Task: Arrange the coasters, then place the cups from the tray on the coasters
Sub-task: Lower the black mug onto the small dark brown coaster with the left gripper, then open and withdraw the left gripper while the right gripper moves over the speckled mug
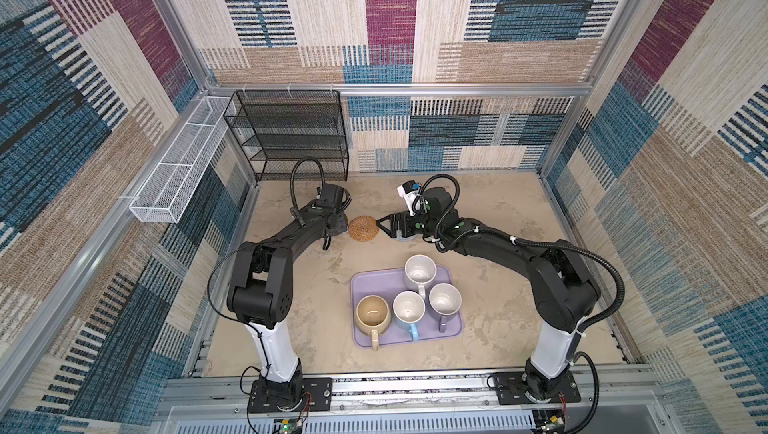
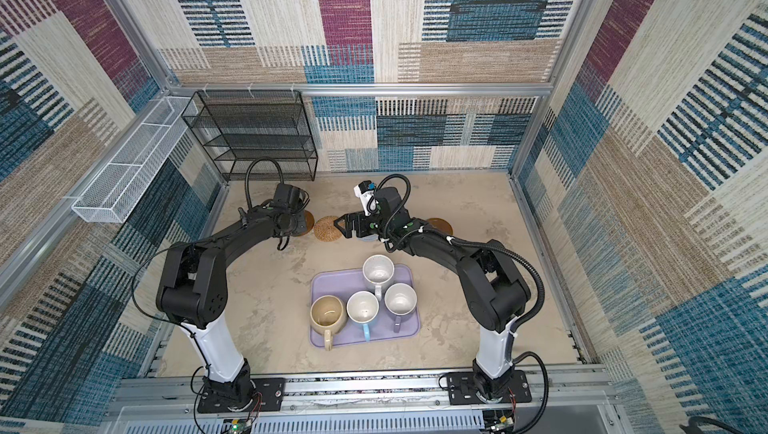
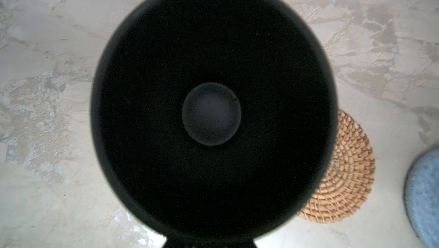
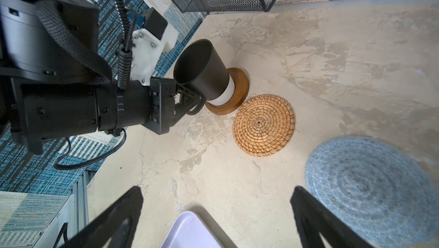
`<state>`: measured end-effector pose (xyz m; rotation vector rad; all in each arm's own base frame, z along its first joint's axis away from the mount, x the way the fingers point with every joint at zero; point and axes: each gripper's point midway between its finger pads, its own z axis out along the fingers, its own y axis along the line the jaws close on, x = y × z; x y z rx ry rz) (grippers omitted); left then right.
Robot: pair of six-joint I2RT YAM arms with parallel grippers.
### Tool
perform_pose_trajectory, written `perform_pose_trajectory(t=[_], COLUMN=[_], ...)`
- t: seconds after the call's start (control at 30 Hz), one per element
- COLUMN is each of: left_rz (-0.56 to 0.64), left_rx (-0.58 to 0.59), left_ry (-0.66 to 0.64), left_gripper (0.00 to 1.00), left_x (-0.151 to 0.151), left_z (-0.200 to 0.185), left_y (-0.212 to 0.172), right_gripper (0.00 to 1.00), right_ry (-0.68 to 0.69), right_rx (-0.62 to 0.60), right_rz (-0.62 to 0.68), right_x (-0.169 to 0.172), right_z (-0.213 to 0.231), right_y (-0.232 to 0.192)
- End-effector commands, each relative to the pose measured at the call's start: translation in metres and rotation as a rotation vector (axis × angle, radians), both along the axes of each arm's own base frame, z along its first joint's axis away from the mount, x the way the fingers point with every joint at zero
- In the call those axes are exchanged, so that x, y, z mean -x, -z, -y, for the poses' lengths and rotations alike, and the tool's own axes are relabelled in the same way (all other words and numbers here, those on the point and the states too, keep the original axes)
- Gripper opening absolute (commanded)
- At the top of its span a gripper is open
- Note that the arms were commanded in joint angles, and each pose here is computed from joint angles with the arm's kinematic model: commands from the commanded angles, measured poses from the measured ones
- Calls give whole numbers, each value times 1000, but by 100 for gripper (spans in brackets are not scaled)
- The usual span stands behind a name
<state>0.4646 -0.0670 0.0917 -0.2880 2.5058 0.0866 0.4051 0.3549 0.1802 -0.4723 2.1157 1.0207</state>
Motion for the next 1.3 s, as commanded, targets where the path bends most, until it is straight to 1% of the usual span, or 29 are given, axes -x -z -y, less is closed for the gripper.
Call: perform_pose_trajectory(t=[0.0,0.13,0.27,0.47,0.63,0.9,0.93,1.03,1.07,1.1,1.13,1.27], left_rz=[24,2,-15,-21,-22,-18,-15,8,21,33,45,88], left_rx=[-10,9,-6,-6,-10,-14,-13,-3,2,9,13,26], left_ry=[22,26,11,13,9,-3,-5,-9,-9,-7,-5,-14], left_gripper=[0,0,0,17,26,45,47,61,71,87,98,99], left_x=[-9,-7,-5,-3,-1,1,2,5,6,7,8,16], left_z=[2,4,1,1,0,-3,-3,-3,-3,-3,-3,-5], left_y=[-4,0,-1,-1,-3,-6,-7,-16,-21,-25,-30,-47], right_gripper=[100,100,100,100,100,100,100,100,100,100,100,100], right_ry=[5,7,7,14,18,25,30,36,39,42,44,53], right_rx=[-5,1,4,16,26,36,36,37,38,39,37,36], right_rz=[1,-2,-2,0,3,1,3,9,10,13,17,31], right_x=[-2,-1,-1,-2,-2,0,0,2,3,4,5,11], right_z=[0,0,0,2,4,6,8,10,12,13,14,20], right_y=[-3,-1,-1,-1,0,1,0,-3,-4,-6,-8,-17])
